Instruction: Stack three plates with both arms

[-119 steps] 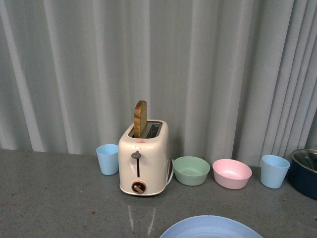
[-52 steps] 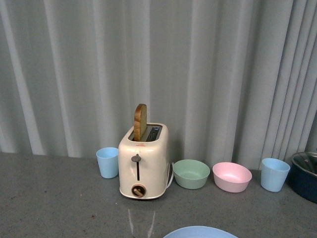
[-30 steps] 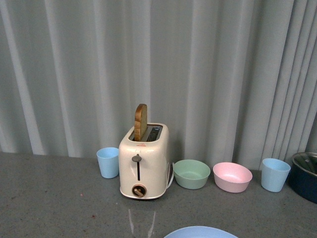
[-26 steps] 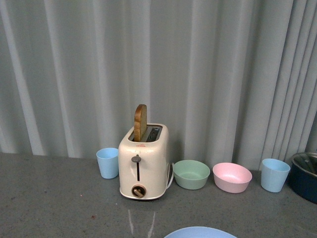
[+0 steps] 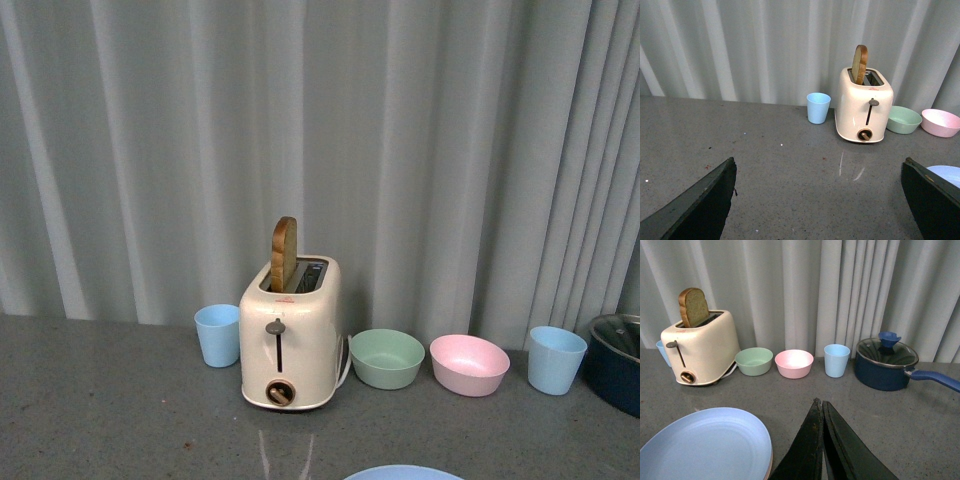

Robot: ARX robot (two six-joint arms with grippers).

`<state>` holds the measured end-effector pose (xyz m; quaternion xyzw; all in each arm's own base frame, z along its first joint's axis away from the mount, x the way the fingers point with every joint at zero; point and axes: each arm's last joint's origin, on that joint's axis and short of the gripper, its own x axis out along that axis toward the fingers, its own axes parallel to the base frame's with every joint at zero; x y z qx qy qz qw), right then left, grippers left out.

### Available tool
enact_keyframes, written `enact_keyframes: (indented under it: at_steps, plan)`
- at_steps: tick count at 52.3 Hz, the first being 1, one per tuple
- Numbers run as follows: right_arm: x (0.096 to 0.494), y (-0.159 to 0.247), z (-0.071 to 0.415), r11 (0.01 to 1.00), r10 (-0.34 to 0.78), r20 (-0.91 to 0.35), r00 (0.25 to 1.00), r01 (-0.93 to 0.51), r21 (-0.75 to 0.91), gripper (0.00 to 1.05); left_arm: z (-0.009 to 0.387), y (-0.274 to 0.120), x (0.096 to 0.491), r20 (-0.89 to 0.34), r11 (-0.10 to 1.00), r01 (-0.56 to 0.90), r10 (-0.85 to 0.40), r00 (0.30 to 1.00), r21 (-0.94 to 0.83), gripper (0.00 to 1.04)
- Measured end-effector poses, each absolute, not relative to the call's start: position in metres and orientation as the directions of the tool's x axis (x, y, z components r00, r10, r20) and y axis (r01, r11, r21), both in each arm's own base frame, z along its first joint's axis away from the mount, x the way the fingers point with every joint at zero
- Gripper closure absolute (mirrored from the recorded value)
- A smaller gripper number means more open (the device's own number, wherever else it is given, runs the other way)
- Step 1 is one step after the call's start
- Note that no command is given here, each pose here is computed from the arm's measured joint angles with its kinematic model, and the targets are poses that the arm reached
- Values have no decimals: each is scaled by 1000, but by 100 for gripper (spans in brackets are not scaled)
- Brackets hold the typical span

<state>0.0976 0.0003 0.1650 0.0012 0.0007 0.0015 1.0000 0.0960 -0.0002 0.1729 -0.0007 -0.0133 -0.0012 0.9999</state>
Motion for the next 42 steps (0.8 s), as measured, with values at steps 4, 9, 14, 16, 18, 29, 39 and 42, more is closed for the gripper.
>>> enact_keyframes:
  at_steps: [4,9,14,16,18,29,39,42]
  plan:
    - [98,0,165,1000,3,-1,1000,-3,2,102,173,0,96,27,1000,2,-2,1000,-1,7]
    - [98,0,165,1000,3,0,1000,-3,2,102,173,0,96,27,1000,2,-2,1000,-1,7]
    - [98,0,165,1000,3,0,1000,-3,2,102,173,0,96,27,1000,2,-2,1000,-1,7]
    - [98,0,165,1000,3,0,1000,-3,1,100,173,0,96,27,1000,2,-2,1000,-2,7]
    - [98,0,165,1000,3,0,1000,-3,1,93,173,0,96,27,1000,2,-2,1000,-1,7]
    - [98,0,165,1000,3,0,1000,-3,1,58,173,0,96,27,1000,2,-2,1000,-1,7]
    - [98,0,165,1000,3,0,1000,-3,1,20,173,0,96,27,1000,2,-2,1000,-1,7]
    - [98,0,165,1000,3,0,1000,-3,1,7,173,0,96,27,1000,2,-2,1000,-1,7]
